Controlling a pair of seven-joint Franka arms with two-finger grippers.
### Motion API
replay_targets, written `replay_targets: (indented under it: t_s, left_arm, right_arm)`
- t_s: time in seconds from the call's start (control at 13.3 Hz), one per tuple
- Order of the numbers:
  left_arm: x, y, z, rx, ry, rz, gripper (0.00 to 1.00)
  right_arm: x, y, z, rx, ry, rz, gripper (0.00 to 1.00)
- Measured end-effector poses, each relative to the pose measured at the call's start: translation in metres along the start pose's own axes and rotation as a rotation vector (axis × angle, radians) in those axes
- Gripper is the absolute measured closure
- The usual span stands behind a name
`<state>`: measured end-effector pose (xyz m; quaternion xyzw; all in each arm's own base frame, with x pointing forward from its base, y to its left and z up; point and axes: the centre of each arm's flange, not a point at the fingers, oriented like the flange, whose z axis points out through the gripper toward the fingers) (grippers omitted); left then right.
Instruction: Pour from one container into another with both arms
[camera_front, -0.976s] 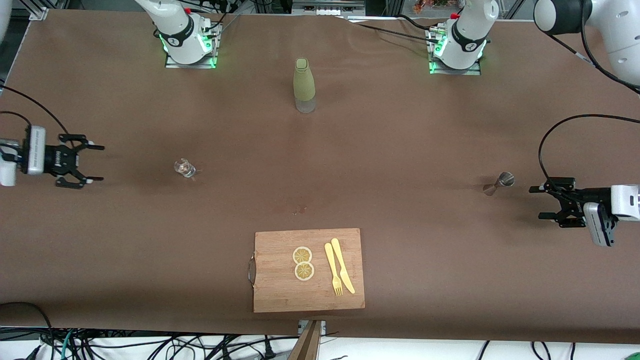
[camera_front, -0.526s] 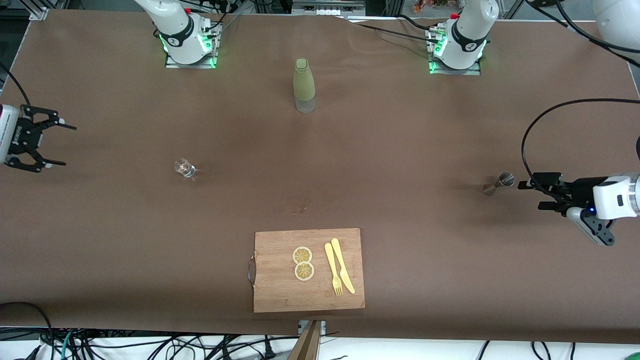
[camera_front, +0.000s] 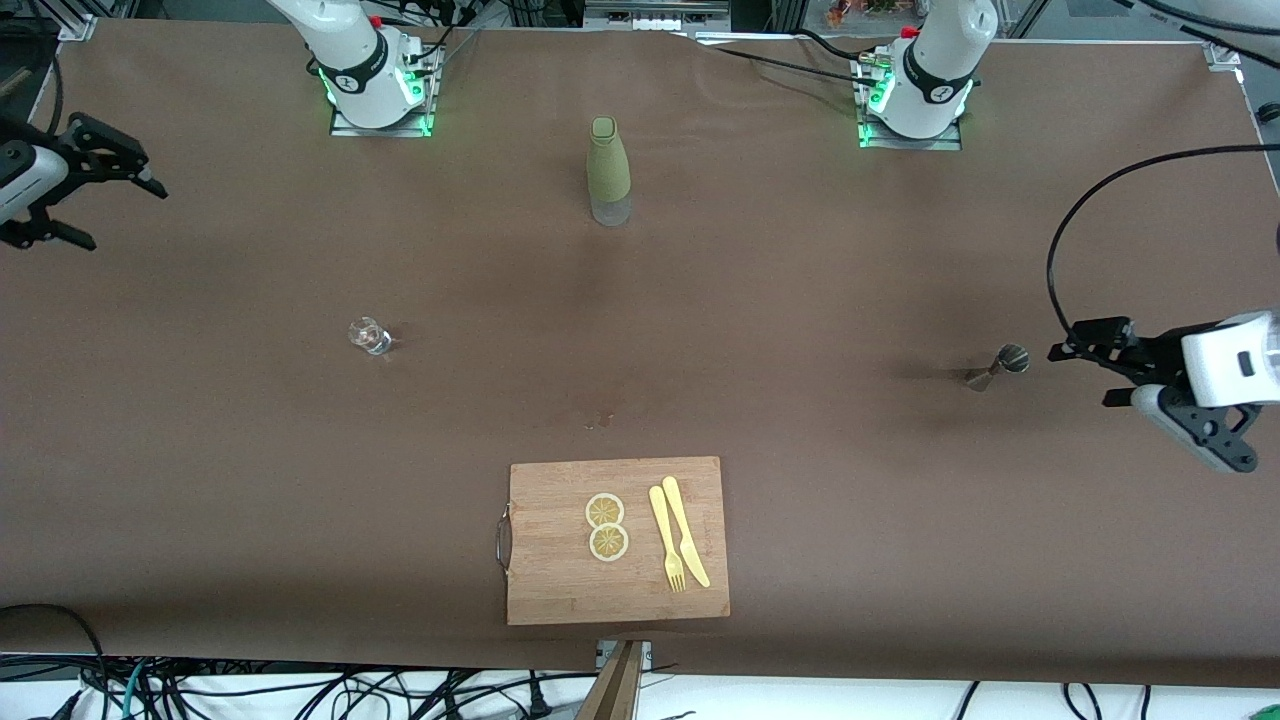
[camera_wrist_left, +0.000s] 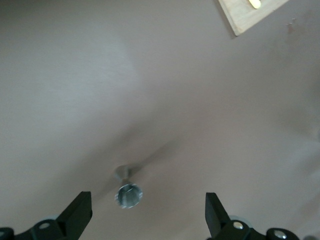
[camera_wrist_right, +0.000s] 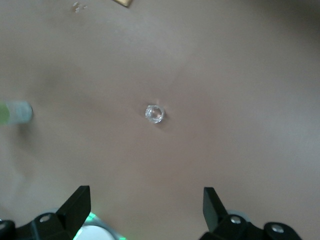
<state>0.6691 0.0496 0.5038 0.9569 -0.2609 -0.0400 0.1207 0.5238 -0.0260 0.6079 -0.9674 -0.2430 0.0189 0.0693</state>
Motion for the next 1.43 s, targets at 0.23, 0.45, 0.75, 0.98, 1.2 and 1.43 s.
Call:
replay_targets:
  t_s: [0.23,0.45,0.75,0.98,1.2,1.43]
  left_arm:
    - [-0.009,0.035,-0.054,0.082,0.045,-0.126,0.0]
    - [-0.015,0.072,-0.072,0.056,0.022,-0.351,0.0]
    - [-0.008,0.112,-0.072,0.113,-0.06,-0.466,0.0]
    - [-0.009,0.134,-0.082,0.146,-0.056,-0.512,0.0]
    - [-0.016,0.138,-0.089,0.142,-0.051,-0.546,0.0]
    - [-0.017,0.136,-0.087,0.139,-0.056,-0.555,0.0]
  right_arm:
    - [0.004,-0.014,-0.003,-0.068,-0.028,0.173,0.0]
    - [0.008,-0.022,-0.007,-0.112,-0.025,0.193,0.0]
    - [0.015,-0.035,-0.006,-0.119,-0.016,0.317,0.0]
    - [0.022,-0.05,-0.004,-0.124,-0.013,0.368,0.0]
    - [0.021,-0.05,-0.005,-0.124,-0.011,0.374,0.0]
    - [0.021,-0.05,-0.005,-0.124,-0.012,0.376,0.0]
